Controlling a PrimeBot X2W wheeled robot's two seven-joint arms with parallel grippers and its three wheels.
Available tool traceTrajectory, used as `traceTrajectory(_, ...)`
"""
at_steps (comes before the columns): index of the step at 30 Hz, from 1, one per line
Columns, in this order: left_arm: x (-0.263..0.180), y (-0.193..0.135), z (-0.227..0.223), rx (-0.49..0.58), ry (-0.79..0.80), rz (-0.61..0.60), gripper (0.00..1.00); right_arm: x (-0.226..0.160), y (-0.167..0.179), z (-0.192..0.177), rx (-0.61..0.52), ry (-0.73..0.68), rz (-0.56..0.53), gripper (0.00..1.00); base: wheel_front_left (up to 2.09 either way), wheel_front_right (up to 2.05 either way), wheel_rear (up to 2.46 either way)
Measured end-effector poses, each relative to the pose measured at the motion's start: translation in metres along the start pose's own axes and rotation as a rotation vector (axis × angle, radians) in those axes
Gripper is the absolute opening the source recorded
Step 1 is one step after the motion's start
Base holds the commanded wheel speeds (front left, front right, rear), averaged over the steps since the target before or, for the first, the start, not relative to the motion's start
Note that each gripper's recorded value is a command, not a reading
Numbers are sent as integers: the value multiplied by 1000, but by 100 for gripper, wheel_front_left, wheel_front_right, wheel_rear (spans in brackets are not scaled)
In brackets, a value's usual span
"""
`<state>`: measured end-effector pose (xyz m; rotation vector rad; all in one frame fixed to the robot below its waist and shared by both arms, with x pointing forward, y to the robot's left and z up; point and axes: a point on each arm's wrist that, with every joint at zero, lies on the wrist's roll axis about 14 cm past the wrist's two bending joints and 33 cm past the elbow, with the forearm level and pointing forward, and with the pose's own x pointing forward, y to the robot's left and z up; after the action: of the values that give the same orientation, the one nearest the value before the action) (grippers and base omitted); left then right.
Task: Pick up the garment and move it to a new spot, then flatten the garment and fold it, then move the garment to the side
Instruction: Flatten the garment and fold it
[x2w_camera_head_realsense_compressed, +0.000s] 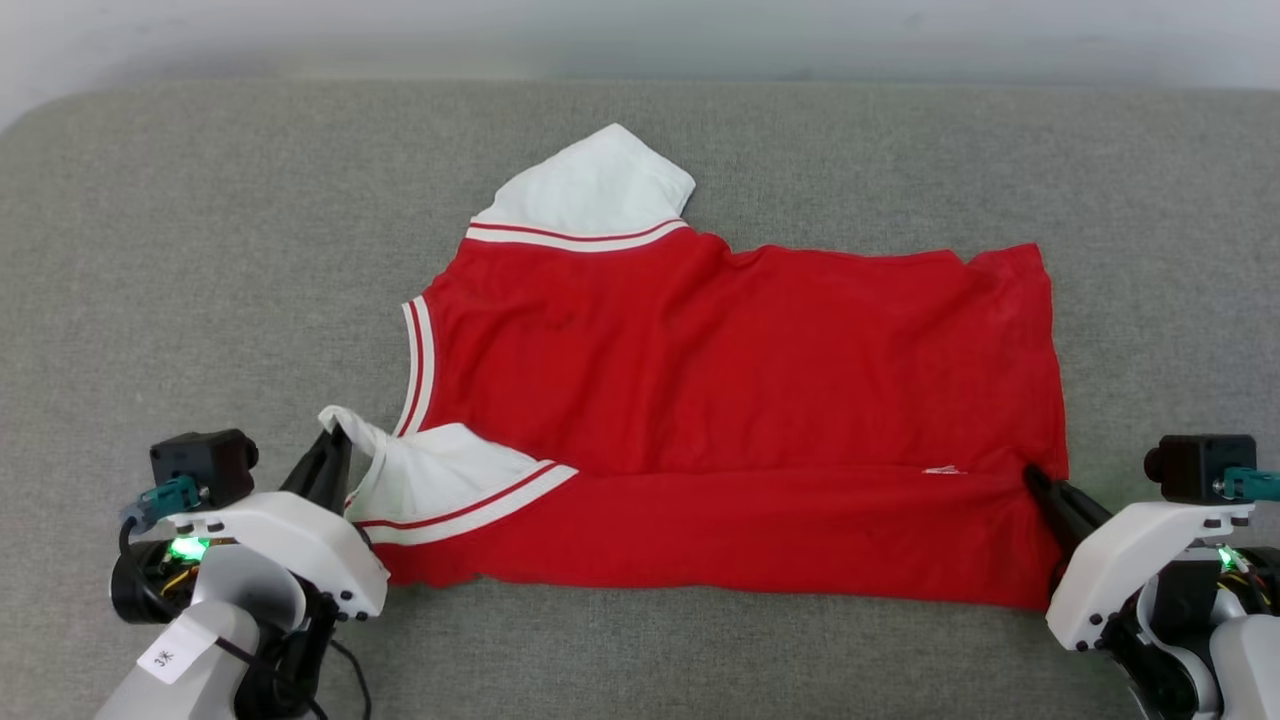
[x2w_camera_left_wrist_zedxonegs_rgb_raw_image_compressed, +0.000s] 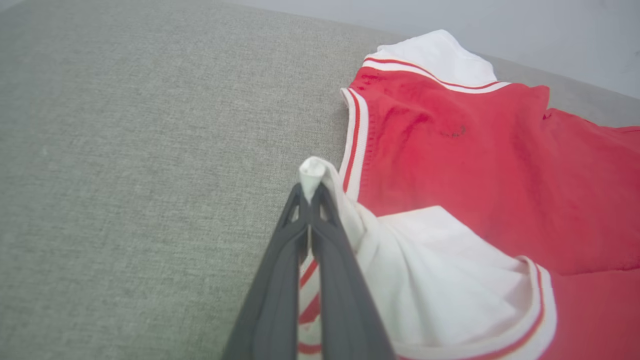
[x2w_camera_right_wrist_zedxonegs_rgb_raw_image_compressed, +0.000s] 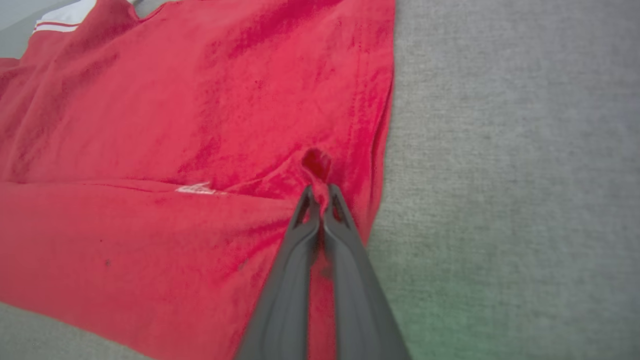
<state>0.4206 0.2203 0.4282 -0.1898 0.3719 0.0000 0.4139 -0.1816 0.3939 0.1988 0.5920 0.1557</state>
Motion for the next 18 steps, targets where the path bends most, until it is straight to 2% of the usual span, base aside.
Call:
traceTrajectory(8,14,0,-30,-33,83,-17,0,15,-3,-20,13,53,-2,0,0,0,0)
traceTrajectory(9,16,-1,-31,-33,86,-19,0,16,-3,-20,11,52,-1,16,0,0,0)
traceTrajectory(10,18,-1,-31,-33,87,-21,0,17,-3,-21,7,51,-1,37,0,0,0)
traceTrajectory(11,19,-2,-34,-34,102,-28,17,17,-4,-22,2,54,-3,64,0,0,0)
traceTrajectory(12,20,-3,-36,-38,111,-32,17,17,-4,-24,1,55,-4,64,0,0,0)
traceTrajectory(13,20,-3,-37,-38,113,-33,36,17,-3,-24,0,55,-1,100,0,0,0)
traceTrajectory(14,22,-3,-36,-39,111,-32,60,17,-2,-22,0,46,1,100,0,0,0)
traceTrajectory(15,22,-3,-35,-40,110,-31,100,17,-1,-21,3,37,6,100,0,0,0)
traceTrajectory(18,24,1,-31,-42,102,-18,100,15,4,-11,3,-21,17,100,0,0,0)
